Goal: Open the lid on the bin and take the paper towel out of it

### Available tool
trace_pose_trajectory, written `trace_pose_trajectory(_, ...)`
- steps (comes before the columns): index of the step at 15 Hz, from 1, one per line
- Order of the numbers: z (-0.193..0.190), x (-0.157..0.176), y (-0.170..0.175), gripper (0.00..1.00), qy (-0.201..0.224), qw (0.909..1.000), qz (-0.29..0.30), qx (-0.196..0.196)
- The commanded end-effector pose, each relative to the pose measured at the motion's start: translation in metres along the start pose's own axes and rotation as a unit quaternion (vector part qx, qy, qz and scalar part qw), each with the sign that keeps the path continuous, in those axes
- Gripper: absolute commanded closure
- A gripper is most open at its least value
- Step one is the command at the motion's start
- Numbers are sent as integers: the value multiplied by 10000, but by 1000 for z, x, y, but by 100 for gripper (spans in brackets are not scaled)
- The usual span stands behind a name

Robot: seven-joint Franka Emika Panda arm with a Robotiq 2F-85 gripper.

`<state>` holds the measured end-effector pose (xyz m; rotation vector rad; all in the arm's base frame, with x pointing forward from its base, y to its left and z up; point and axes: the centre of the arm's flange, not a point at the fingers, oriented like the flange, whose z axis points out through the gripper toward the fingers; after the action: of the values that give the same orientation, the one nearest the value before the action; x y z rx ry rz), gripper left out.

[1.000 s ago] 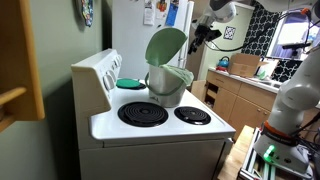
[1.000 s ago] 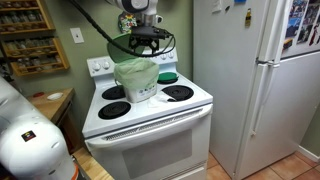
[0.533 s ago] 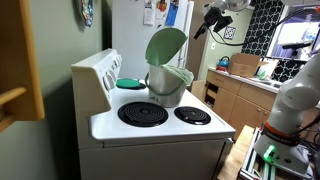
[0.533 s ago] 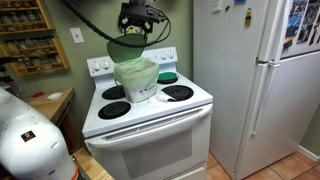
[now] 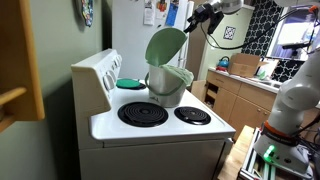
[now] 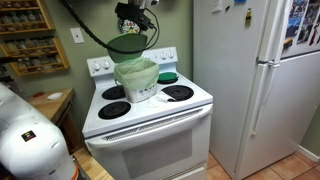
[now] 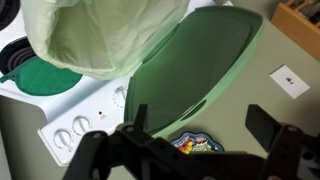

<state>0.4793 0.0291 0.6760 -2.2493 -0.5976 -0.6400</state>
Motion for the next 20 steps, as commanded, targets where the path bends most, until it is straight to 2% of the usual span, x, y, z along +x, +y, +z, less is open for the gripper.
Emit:
trace_pose_trajectory(1,30,14,-3,0,35,9967,800,113)
trace_pose_trajectory(6,69,22,-2,0,-218,9873,1572,-21)
trace_pose_trajectory(10,75,25,3,0,-244,9799,1963,-274)
trace_pose_trajectory(15,70,9,15,0,-773,9610,2272,-1377)
trace_pose_trajectory(20,54,3,20,0,-895,9522,2302,-1800)
